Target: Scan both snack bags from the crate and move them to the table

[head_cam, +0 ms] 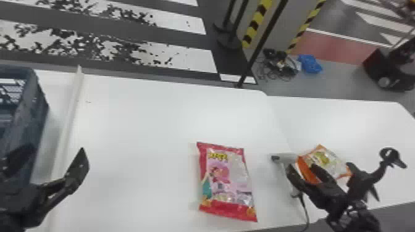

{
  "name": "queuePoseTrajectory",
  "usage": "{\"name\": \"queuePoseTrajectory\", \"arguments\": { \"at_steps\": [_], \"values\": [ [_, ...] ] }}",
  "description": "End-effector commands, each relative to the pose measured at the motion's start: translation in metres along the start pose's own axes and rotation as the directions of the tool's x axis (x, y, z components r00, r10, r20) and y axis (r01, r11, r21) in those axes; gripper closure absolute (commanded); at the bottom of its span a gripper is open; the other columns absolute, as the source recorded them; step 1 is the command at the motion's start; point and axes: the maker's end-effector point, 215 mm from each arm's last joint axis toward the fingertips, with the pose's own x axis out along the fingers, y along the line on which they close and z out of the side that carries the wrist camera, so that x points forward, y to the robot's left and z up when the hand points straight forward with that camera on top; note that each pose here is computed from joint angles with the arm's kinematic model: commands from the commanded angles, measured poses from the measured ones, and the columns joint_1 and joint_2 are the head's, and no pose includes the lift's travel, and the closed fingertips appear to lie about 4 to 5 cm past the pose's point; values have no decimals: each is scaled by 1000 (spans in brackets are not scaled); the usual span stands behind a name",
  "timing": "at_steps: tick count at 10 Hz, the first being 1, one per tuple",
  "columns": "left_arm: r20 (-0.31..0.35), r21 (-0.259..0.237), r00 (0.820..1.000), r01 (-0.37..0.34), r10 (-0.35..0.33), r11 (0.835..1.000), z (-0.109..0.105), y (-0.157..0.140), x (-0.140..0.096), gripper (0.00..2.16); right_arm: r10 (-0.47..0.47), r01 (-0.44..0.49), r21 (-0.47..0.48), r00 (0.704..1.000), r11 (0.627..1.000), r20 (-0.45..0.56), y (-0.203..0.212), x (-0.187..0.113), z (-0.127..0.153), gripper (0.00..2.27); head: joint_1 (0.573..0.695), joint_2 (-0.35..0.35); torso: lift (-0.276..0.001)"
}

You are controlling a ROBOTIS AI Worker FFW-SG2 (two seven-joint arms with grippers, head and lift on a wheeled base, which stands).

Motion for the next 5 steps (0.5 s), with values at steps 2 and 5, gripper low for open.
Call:
{"name": "queuePoseTrajectory", "arguments": {
  "at_steps": [2, 5],
  "values": [
    [-61, -14, 998, 3, -4, 1000, -5, -3, 0, 66, 31, -29, 36, 998, 999, -54, 16, 4, -26, 107, 695, -350, -87],
    [-68, -16, 998, 11, -12, 1000, -7, -7, 0, 66, 69, -63, 47, 987, 997, -143, 37, 8, -57, 1868, 695, -350, -87]
  ]
}}
